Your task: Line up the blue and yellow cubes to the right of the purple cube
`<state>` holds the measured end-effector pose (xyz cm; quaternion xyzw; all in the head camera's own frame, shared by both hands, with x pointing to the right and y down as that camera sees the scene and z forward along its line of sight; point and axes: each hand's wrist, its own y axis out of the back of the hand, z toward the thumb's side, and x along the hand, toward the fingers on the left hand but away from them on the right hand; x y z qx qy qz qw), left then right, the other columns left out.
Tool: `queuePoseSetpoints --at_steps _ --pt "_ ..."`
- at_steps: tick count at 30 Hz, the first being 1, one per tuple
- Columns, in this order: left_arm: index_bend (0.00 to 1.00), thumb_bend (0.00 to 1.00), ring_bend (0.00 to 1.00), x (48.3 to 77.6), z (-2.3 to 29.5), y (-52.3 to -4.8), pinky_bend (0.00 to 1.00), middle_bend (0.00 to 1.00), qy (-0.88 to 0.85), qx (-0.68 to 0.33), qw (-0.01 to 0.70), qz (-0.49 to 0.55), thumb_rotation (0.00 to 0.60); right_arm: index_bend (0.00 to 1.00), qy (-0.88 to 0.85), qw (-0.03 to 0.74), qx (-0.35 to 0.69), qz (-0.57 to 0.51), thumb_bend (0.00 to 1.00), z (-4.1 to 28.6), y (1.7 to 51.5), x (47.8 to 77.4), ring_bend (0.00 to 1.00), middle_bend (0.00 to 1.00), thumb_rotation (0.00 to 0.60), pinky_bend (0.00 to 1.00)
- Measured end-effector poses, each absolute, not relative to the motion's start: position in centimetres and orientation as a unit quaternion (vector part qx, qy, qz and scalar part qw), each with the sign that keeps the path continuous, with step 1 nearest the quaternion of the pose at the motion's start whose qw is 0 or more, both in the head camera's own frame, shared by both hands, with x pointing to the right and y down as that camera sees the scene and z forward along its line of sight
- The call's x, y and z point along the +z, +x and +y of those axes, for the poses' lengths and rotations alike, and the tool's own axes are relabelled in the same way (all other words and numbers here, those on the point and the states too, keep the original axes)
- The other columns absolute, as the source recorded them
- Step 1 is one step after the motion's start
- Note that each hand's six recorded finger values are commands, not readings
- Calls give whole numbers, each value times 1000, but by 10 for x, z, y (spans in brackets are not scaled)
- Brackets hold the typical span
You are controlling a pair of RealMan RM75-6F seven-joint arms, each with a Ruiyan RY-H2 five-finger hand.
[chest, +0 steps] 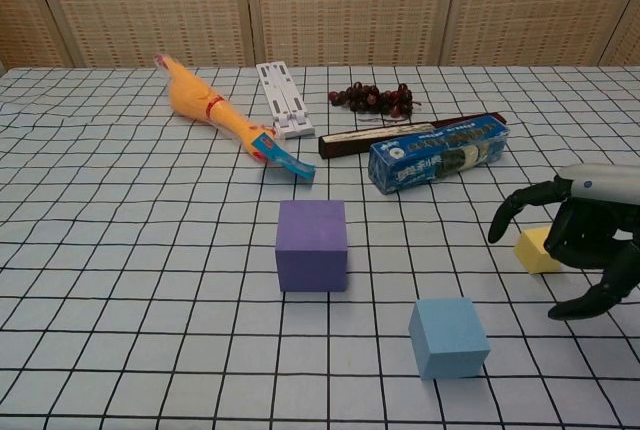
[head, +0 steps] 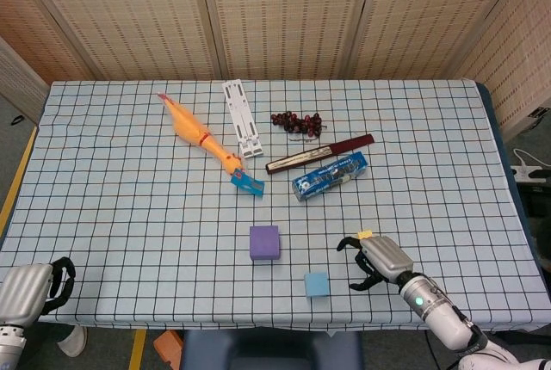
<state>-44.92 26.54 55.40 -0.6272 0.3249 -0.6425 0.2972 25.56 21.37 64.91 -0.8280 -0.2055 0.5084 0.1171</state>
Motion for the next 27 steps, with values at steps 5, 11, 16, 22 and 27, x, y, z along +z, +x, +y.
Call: queuePoseSetpoints --at_steps 5,11,16,22,27 --pt "556 474 769 554 265 -449 987 786 -625 -643 298 326 600 324 -840 97 499 -191 0 222 247 652 834 875 600 955" --pt "559 471 769 554 265 -451 987 787 -624 -645 297 327 600 337 -848 91 492 -178 0 230 238 660 834 877 600 955" --pt "561 473 769 553 265 -451 987 786 -623 -645 297 329 600 348 -850 82 491 -172 0 234 233 669 834 877 600 955" --pt "564 470 769 553 264 -452 988 787 -623 -644 295 331 600 360 -854 74 489 -165 0 238 227 676 834 877 600 955" --pt "565 472 769 552 264 -453 987 787 -623 -643 294 334 600 370 -855 70 489 -161 0 241 223 682 835 879 600 957"
